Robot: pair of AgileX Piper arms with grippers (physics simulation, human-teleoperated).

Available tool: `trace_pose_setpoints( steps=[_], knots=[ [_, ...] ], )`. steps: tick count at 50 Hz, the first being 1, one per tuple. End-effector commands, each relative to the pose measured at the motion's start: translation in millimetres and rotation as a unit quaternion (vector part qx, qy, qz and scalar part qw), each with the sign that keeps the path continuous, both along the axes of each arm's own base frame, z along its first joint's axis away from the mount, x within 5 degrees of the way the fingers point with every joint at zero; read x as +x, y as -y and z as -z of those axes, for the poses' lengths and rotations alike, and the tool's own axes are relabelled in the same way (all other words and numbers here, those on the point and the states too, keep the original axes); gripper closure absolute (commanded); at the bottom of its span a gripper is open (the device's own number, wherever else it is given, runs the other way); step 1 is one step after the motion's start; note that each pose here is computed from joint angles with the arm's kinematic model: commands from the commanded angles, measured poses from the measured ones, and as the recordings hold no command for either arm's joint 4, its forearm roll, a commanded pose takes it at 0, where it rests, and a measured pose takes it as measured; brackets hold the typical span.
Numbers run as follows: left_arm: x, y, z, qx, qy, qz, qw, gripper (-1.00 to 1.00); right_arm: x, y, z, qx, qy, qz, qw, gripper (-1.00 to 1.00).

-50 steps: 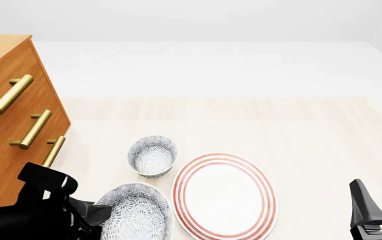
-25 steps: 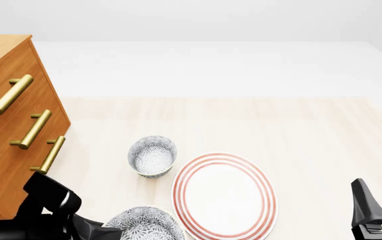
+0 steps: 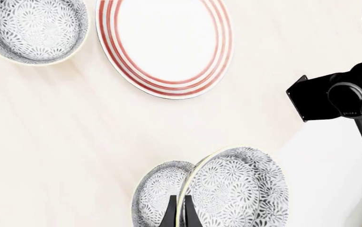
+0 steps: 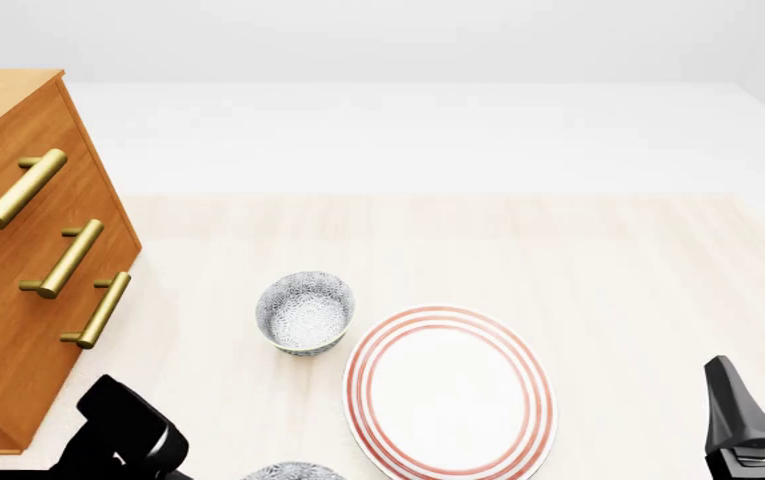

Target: Stack the bowl in the middle on the bowl at the back.

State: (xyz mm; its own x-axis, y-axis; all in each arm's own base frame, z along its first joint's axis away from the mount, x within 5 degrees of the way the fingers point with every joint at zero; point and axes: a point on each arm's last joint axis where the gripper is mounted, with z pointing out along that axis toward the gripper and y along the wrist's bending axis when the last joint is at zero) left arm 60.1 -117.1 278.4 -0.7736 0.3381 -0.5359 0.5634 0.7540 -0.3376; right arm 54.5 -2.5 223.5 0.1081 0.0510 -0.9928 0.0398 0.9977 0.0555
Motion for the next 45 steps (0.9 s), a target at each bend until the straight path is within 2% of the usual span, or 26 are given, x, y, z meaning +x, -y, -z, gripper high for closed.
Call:
trace_pose_setpoints(
  steps=[1, 17, 41, 42, 45],
  knots=[
    [-4.9, -3.6, 15.1, 0.012, -0.013, 0.004, 0.9998, 1.0, -0.2, 0.0, -0.9, 0.001, 0.002, 0.0, 1.0, -1.0],
    [-6.1, -6.4, 45.0, 0.023, -0.026, -0.006, 0.9994, 1.0, -0.3, 0.2, -1.2, 0.005, 0.003, 0.002, 1.0, -1.0],
    [-10.2, -10.6, 69.8, 0.03, -0.043, -0.016, 0.9985, 1.0, -0.3, 0.2, -0.9, 0.005, 0.003, 0.001, 1.0, -1.0],
    [-10.0, -11.6, 68.8, 0.03, -0.043, -0.017, 0.9985, -1.0, -0.3, 0.2, -1.0, 0.005, 0.003, 0.001, 1.0, -1.0],
    [-9.8, -12.5, 68.7, 0.031, -0.042, -0.018, 0.9985, -1.0, -0.3, 0.1, -1.0, 0.004, 0.003, 0.001, 1.0, -1.0]
  ],
)
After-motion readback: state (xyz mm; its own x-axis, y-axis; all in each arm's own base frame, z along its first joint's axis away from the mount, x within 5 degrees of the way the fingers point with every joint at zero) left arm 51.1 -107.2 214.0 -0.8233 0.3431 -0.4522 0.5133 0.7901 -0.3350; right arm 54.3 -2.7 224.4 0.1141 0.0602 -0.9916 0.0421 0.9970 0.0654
